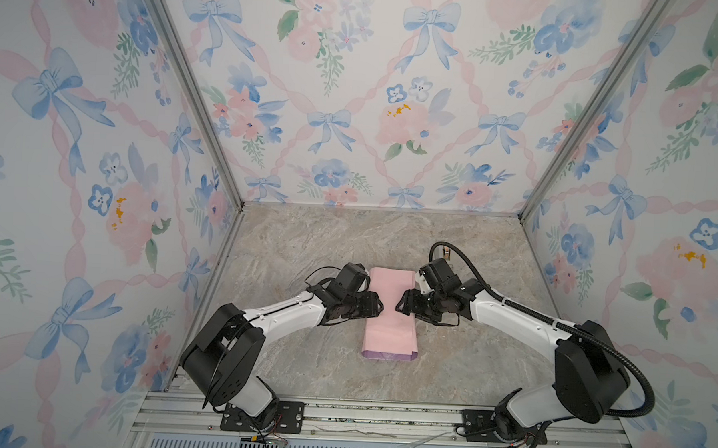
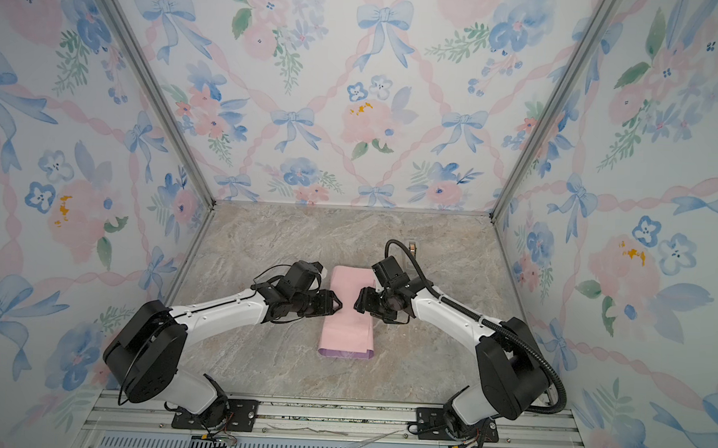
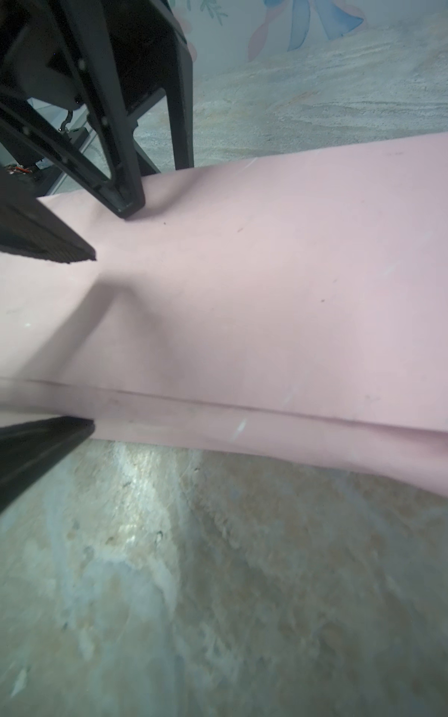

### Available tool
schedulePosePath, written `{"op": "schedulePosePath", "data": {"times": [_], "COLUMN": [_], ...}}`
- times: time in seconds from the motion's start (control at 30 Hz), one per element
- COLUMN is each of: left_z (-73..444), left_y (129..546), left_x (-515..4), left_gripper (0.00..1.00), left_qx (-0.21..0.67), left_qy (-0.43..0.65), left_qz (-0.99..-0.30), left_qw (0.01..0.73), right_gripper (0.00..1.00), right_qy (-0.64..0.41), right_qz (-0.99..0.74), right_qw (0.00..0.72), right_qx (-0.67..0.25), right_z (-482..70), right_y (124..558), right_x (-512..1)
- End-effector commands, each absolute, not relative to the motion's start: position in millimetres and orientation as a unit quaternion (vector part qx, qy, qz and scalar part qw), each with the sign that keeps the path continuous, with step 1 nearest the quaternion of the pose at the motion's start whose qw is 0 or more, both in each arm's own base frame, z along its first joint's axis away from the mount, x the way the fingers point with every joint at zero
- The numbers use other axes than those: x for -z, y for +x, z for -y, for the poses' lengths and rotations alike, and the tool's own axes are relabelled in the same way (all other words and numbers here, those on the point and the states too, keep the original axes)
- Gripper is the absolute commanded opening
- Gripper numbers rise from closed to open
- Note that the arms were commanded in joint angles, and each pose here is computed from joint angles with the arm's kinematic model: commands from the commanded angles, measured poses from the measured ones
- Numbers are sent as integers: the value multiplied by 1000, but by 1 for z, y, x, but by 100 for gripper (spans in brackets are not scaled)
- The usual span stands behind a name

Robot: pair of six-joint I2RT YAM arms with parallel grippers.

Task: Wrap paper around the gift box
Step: 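Hold the overlapped flaps pressed on the box top with both grippers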

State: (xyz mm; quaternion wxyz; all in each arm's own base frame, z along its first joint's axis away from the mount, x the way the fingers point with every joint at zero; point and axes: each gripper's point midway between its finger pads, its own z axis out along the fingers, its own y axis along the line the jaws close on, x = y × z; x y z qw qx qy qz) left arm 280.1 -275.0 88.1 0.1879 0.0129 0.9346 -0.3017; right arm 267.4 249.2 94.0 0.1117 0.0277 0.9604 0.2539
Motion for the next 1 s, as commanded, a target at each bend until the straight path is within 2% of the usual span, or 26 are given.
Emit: {"op": "schedulePosePath", "data": {"times": [0.0,0.1,0.17,0.33,0.53,0.63,0.8,0.97], "left_z": [277,276,275,272,271,271,270,263], "left_y": [281,281,281,279,279,279,279,282], "left_x": [-98,-97,-97,-91,-91,-91,-93,-97], "left_gripper": [56,56,56,55,54,54,55,55], "left_qx": [312,312,310,303,301,300,300,298], "left_qy": [5,3,2,0,0,0,1,-5], "left_qz": [-928,-929,-929,-932,-932,-932,-931,-930], "left_qw": [201,200,201,200,202,203,205,216], "right_gripper": [61,54,53,72,74,68,47,39], "right_qy": [27,26,24,26,20,14,9,8], "right_qz": [-959,-959,-960,-965,-966,-967,-971,-973], "right_qw": [114,116,116,121,117,113,106,104], "right_qx": [-259,-258,-255,-232,-229,-226,-213,-205], "right_z": [-258,-259,-258,-241,-240,-244,-244,-244], "right_y": [271,272,272,273,279,283,282,280], "right_x": [-98,-100,-102,-107,-106,-100,-90,-84]}}
